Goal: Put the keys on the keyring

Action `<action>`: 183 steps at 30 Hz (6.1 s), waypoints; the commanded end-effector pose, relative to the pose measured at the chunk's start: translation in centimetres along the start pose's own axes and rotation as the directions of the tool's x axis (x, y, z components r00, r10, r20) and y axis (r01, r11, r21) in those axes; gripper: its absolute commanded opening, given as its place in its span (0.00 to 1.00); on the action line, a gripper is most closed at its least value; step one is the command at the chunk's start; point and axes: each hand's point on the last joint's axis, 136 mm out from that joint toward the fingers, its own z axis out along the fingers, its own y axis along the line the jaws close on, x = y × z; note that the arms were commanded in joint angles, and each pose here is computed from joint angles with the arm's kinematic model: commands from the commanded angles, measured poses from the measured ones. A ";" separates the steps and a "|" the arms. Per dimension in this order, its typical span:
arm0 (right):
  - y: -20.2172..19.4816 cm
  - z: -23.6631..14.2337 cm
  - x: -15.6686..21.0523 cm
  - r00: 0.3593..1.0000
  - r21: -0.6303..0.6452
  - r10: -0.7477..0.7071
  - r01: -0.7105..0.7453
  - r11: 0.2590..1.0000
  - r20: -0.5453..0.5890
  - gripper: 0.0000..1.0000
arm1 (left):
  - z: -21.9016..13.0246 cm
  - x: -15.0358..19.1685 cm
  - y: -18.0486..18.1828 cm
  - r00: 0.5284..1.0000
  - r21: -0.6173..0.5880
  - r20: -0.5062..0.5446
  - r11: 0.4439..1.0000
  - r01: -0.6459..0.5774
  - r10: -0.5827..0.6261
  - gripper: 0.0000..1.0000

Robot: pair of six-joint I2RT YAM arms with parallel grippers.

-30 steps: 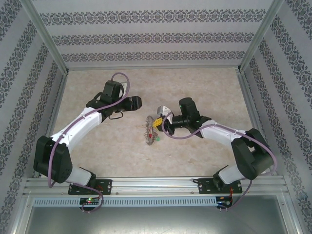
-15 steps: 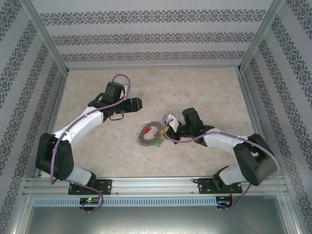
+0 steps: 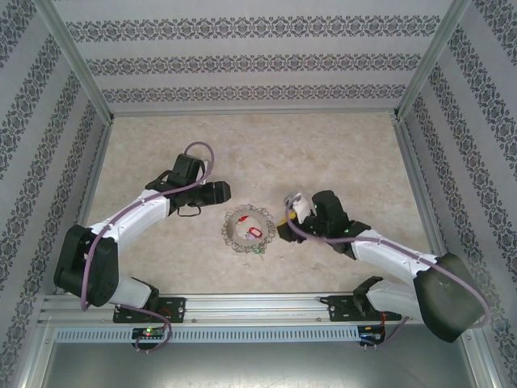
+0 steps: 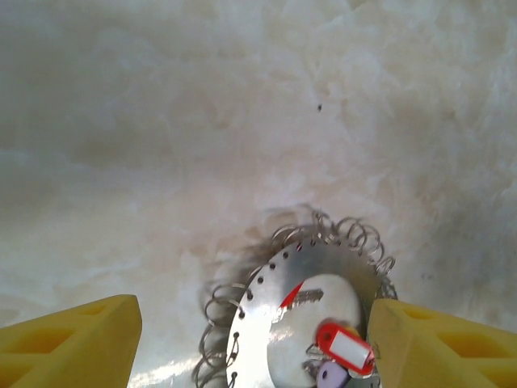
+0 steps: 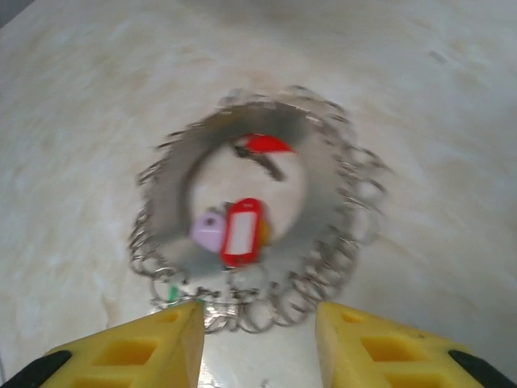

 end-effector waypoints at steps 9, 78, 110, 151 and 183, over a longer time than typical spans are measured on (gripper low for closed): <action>-3.5 5.4 -1.0 0.750 0.078 0.601 -0.605 0.792 -0.277 0.42 | 1.3 4.3 -0.7 0.981 0.145 -0.141 0.977 0.155 -0.135 0.72; 2.5 -2.5 -14.9 0.914 -0.447 0.399 -0.389 0.805 -0.077 0.00 | -3.1 -2.9 -10.1 0.996 0.597 -0.032 0.798 0.087 -0.084 0.72; 1.1 -3.1 -17.3 0.901 -0.440 0.433 -0.398 0.805 -0.024 0.29 | -11.0 -6.2 -13.0 0.952 0.592 0.303 0.775 -0.222 0.041 0.12; -4.9 -8.2 -15.4 0.922 0.116 0.212 -0.261 0.958 0.323 0.36 | -12.9 -6.6 -15.1 0.710 0.231 0.474 0.704 -0.671 0.521 0.08; -10.3 -12.1 -11.8 0.822 0.274 0.332 -0.488 0.829 0.462 0.40 | -1.4 -2.2 -15.7 0.991 0.717 -0.133 0.687 0.116 -0.028 0.08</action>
